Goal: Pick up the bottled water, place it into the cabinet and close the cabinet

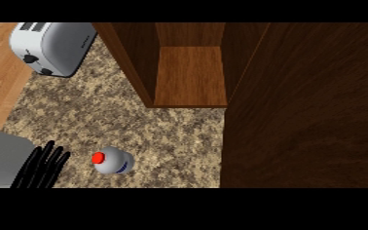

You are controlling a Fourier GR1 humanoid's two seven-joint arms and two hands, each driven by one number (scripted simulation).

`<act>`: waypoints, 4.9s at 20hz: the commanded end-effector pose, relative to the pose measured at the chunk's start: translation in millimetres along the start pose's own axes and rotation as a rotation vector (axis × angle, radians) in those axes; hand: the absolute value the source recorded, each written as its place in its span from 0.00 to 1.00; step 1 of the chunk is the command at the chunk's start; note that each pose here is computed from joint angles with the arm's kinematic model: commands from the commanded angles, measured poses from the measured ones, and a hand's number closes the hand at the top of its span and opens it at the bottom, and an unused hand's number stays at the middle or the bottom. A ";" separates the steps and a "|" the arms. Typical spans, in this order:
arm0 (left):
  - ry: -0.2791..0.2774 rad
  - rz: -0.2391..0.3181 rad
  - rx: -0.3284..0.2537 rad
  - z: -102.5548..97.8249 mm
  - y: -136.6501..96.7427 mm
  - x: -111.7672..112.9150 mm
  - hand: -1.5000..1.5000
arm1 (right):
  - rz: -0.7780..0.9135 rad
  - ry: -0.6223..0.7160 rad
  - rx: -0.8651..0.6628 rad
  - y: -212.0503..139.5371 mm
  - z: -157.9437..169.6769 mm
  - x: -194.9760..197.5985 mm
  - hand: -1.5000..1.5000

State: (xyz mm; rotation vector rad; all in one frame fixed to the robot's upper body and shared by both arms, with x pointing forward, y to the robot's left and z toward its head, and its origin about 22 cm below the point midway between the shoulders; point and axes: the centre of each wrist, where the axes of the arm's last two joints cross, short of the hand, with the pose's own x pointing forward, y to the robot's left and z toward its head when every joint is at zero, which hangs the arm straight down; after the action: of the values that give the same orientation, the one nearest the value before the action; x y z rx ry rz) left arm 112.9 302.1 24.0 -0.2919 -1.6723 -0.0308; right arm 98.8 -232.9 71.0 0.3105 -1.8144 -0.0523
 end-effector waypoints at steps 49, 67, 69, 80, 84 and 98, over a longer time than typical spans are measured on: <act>0.243 0.287 -0.047 -73.1 46.3 -194.1 0.00 | -0.020 0.003 0.019 2.8 -1.8 -20.6 0.00; 0.242 0.373 -0.172 -84.2 4.4 -210.7 1.00 | -0.041 0.022 0.033 3.6 3.5 -29.7 0.00; 0.229 0.382 -0.186 -81.8 -3.3 -212.3 1.00 | -0.032 0.014 0.031 -9.4 -4.8 -14.7 0.00; 0.155 0.343 -0.055 -78.1 13.4 -203.4 1.00 | -0.027 0.008 0.034 -1.1 6.3 -38.3 0.00; 0.038 0.341 0.201 -91.5 52.2 -185.0 1.00 | -0.033 0.010 0.052 -2.8 9.8 -18.4 0.00; 0.016 0.444 0.191 -111.0 54.6 -162.2 1.00 | -0.034 0.027 0.049 17.9 15.6 -8.7 0.00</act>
State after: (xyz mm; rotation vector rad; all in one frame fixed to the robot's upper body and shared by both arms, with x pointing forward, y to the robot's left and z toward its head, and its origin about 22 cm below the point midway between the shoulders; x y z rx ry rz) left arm 239.6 304.5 -137.2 -0.4668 -1.5413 0.4368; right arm 94.5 -217.5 49.2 0.3615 -1.7939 -0.0342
